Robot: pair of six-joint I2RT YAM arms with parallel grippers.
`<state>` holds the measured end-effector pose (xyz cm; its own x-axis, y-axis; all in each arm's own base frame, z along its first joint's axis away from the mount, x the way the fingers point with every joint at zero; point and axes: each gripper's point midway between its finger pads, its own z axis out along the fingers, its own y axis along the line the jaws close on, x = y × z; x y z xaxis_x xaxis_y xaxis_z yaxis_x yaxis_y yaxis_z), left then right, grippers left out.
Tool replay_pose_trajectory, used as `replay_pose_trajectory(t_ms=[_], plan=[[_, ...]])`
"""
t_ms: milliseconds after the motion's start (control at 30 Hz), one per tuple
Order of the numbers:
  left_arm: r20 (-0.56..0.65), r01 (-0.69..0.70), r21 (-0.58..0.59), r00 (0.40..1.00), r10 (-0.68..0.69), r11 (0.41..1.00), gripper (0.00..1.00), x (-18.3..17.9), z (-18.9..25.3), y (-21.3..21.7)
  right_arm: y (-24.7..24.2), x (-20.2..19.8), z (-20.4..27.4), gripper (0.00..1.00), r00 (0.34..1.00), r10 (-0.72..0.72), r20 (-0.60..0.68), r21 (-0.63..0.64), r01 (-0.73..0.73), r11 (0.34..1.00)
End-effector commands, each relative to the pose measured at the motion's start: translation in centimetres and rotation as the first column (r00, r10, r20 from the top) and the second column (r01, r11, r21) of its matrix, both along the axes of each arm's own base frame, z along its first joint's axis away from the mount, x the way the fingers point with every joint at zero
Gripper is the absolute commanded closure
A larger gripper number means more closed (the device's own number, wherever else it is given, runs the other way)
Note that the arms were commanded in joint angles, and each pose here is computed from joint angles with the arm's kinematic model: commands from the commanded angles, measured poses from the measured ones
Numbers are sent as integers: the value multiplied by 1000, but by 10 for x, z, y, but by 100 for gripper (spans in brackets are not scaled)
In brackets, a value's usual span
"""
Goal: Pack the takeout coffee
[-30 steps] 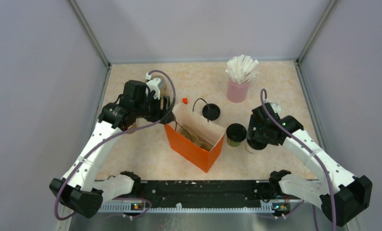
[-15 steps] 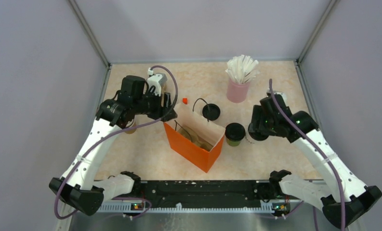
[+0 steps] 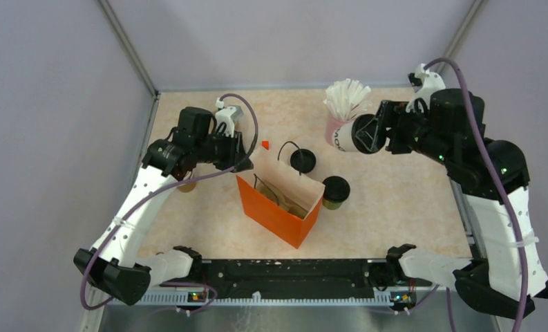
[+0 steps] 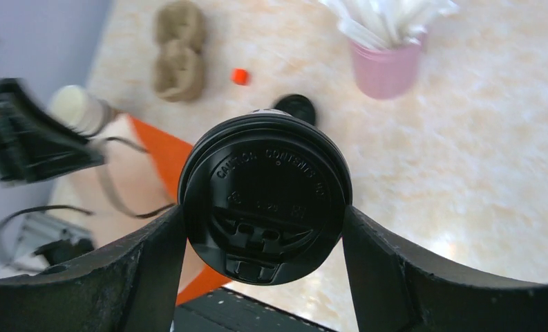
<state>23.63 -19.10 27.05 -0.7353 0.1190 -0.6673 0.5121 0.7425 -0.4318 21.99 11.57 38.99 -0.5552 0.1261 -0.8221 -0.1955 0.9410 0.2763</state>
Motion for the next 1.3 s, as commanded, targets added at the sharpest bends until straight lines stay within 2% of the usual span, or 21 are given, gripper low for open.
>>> replay_pose_trajectory(t_ms=[0,100,267,467,600,800,1000,1167,1267], plan=[[4,5,-82,1000,-5,997,72,-1,21,-11,42,-19,48,42,966,245,86,128,-255,959],[-20,-48,-80,999,46,996,80,-2,18,-6,63,-29,67,43,924,344,170,198,-374,906],[36,-71,-160,996,78,985,90,-3,31,-9,89,-46,90,43,842,453,293,273,-528,804],[116,-144,-263,977,179,954,100,11,46,-8,115,-64,89,44,766,555,325,226,-633,741],[46,-242,-270,964,263,932,100,23,55,-6,138,-80,88,44,717,613,332,226,-691,687],[99,-352,-249,918,385,902,100,32,66,15,164,-85,69,44,699,657,284,179,-711,680],[11,-391,-216,915,403,894,100,27,47,16,162,-76,99,44,718,588,373,189,-679,709],[30,-372,-261,919,393,891,100,23,52,14,165,-67,72,44,740,608,288,127,-659,742],[38,-339,-287,931,364,896,100,19,50,9,161,-59,73,45,757,577,305,103,-629,771]])
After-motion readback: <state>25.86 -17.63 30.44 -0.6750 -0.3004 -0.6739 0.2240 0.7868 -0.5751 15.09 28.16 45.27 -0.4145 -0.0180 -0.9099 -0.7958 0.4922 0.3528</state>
